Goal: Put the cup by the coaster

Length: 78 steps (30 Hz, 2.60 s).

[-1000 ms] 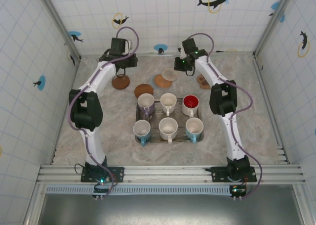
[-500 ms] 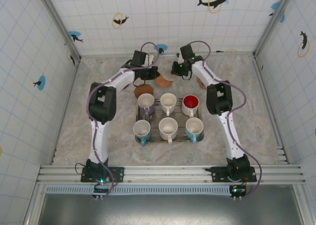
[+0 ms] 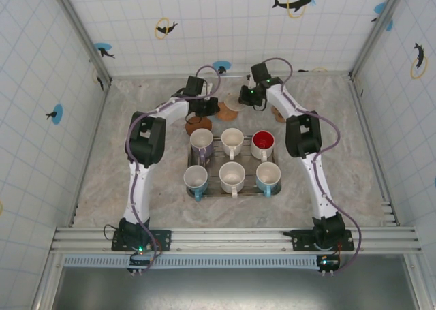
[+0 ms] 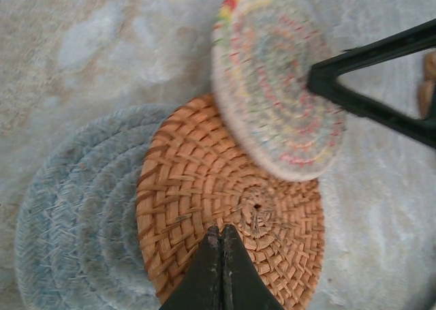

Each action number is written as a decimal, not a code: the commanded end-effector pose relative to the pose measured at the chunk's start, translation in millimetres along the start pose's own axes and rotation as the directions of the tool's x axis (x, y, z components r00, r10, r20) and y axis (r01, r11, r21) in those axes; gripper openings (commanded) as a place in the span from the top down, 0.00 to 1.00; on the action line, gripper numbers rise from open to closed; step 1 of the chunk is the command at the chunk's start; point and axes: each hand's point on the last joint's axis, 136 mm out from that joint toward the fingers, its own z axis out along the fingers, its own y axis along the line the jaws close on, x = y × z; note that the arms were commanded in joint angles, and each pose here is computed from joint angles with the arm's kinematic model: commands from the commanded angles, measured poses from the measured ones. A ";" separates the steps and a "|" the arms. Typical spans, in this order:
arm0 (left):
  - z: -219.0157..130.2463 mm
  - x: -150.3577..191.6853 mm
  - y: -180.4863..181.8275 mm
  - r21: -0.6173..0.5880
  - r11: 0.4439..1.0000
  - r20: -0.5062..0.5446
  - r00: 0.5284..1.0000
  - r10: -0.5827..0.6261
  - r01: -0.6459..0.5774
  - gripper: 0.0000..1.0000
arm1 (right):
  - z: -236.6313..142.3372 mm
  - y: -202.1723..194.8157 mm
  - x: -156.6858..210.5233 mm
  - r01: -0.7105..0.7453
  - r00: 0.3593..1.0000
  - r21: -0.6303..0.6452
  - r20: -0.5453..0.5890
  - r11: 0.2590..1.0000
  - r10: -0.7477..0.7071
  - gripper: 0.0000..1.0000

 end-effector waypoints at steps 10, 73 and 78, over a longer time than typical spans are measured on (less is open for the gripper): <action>17.4 34.7 38.2 -0.112 0.993 -0.062 0.997 -0.048 0.041 1.00 | -22.9 -41.3 9.6 -0.015 0.998 0.112 -0.052 0.994 0.021 1.00; -4.4 18.2 31.8 -0.093 0.994 -0.008 0.998 -0.064 0.063 1.00 | -102.1 -132.9 36.4 -0.085 0.992 0.264 -0.072 0.961 0.107 1.00; -5.9 16.0 31.1 -0.090 0.994 -0.003 0.998 -0.062 0.061 1.00 | -107.7 -135.5 32.7 -0.085 0.992 0.266 -0.068 0.960 0.106 1.00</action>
